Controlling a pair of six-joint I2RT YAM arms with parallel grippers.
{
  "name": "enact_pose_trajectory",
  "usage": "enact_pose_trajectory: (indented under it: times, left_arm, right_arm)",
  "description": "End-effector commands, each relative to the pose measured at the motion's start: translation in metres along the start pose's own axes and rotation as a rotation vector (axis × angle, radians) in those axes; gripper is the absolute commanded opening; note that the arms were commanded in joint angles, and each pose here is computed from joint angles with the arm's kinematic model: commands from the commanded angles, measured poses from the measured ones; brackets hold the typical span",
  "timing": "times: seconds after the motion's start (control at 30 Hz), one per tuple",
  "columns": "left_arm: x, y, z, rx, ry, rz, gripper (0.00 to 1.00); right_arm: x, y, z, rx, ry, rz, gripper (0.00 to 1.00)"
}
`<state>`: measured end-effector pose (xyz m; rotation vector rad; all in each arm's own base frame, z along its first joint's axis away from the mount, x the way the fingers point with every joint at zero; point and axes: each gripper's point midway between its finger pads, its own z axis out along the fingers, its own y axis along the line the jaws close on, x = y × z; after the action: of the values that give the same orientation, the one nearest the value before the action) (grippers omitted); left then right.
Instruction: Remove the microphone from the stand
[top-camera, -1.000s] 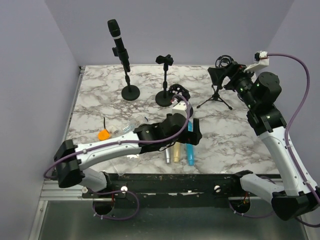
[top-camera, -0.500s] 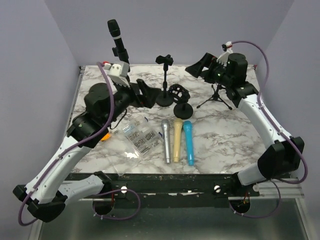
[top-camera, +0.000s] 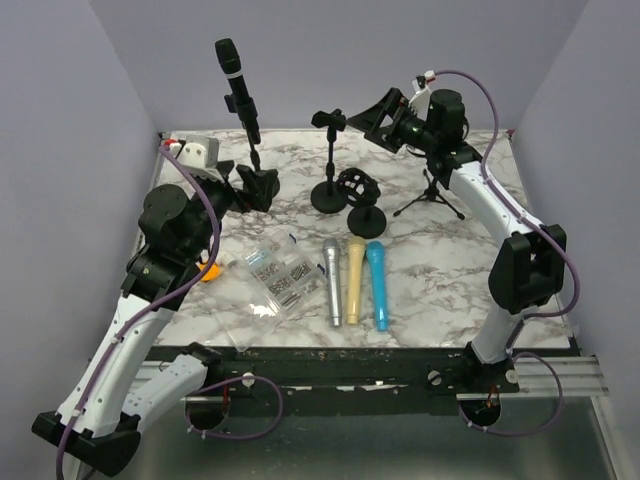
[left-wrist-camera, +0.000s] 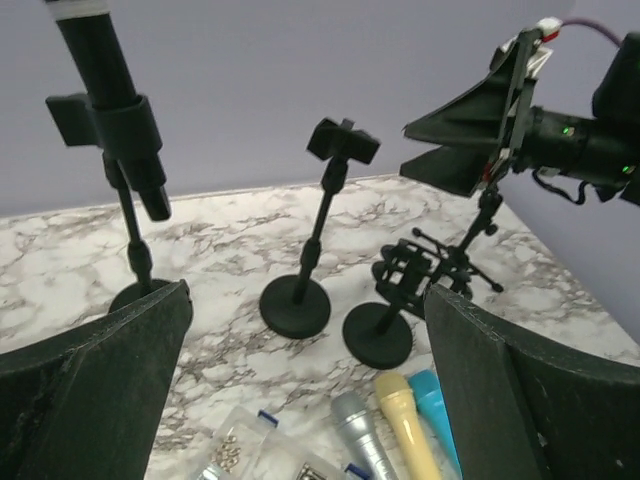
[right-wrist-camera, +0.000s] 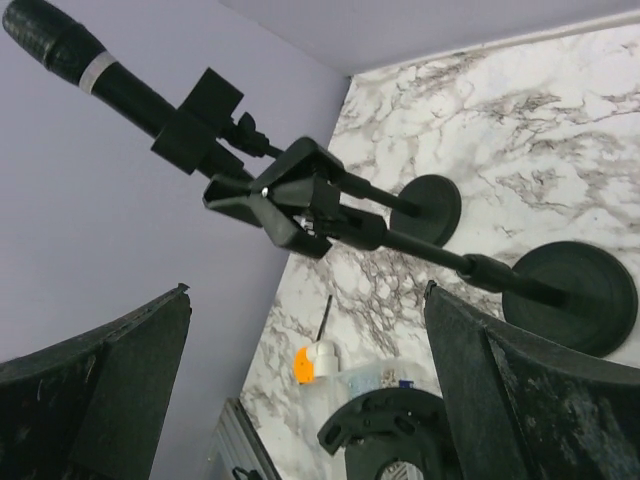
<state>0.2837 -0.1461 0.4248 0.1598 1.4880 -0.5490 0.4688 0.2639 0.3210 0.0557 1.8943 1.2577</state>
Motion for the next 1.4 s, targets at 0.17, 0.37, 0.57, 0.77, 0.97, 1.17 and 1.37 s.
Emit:
enact_pose_trajectory:
  times: [0.17, 0.37, 0.57, 0.77, 0.97, 1.17, 1.37]
  left_arm:
    - [0.012, 0.013, 0.005, 0.005, -0.047, 0.125, 0.98]
    - [0.014, 0.025, 0.010, -0.029, -0.037, 0.132, 0.98]
    - [0.010, 0.032, 0.008, -0.044, -0.060, 0.127, 0.98]
    - [0.010, 0.031, 0.009, -0.023, -0.059, 0.104, 0.98]
    - [0.010, 0.032, 0.010, -0.017, -0.059, 0.086, 0.98]
    - [0.011, 0.033, 0.012, -0.007, -0.052, 0.073, 0.98]
    - [0.013, 0.034, 0.014, -0.003, -0.044, 0.059, 0.97]
  right_arm:
    - [-0.010, 0.001, 0.039, -0.019, -0.039, 0.072, 1.00]
    - [-0.007, 0.002, 0.052, -0.013, -0.059, 0.087, 0.99]
    - [-0.009, 0.000, 0.062, -0.008, -0.075, 0.099, 0.99]
    - [-0.013, -0.007, 0.066, 0.021, -0.101, 0.112, 0.97]
    - [-0.009, -0.016, 0.072, 0.031, -0.094, 0.120, 0.83]
    - [0.000, -0.027, 0.077, 0.042, -0.065, 0.127, 0.76]
    - [0.009, -0.044, 0.074, 0.099, -0.064, 0.121, 0.73]
